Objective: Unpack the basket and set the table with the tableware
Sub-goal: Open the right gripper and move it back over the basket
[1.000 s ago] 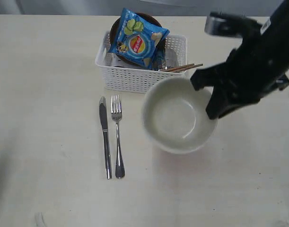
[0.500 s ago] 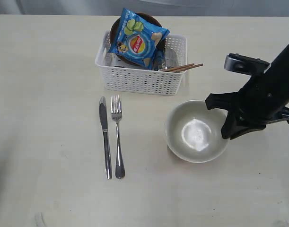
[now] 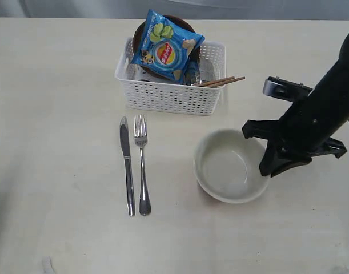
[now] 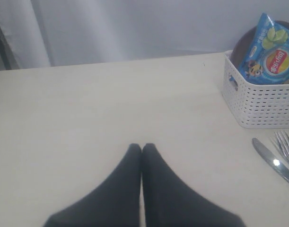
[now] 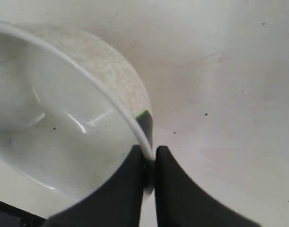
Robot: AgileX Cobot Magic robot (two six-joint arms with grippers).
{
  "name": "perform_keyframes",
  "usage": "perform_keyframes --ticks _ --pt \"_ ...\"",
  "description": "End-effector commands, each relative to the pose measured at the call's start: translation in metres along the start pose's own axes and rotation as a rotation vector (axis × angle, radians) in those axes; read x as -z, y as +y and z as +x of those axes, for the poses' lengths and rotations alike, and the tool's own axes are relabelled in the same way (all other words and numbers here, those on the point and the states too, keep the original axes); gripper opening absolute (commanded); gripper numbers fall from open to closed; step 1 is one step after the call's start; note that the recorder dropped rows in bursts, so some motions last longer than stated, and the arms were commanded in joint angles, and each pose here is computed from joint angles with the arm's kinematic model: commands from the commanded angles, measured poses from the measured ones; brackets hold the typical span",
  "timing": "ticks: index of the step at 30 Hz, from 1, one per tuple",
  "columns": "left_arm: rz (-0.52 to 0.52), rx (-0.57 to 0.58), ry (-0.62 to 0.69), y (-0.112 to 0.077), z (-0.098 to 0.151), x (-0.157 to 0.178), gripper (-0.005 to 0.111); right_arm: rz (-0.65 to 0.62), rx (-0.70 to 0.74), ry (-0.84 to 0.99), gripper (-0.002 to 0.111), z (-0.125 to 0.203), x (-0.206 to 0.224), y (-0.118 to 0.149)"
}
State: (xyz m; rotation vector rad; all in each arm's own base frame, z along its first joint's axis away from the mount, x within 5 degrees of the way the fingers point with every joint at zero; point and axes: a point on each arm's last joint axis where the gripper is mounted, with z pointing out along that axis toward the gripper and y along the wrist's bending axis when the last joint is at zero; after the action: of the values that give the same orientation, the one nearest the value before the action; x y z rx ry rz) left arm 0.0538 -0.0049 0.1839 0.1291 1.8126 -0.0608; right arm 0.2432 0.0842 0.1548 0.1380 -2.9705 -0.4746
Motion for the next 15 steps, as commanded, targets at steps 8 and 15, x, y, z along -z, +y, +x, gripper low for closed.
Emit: perform_keyframes --ticks 8,15 --pt "-0.002 0.0 -0.009 0.0 0.0 0.0 0.0 0.027 0.133 -0.007 0.046 -0.019 0.03 0.008" --pt "-0.002 0.0 -0.009 0.0 0.0 0.0 0.0 0.036 0.313 -0.3 0.046 -0.061 0.123 0.076"
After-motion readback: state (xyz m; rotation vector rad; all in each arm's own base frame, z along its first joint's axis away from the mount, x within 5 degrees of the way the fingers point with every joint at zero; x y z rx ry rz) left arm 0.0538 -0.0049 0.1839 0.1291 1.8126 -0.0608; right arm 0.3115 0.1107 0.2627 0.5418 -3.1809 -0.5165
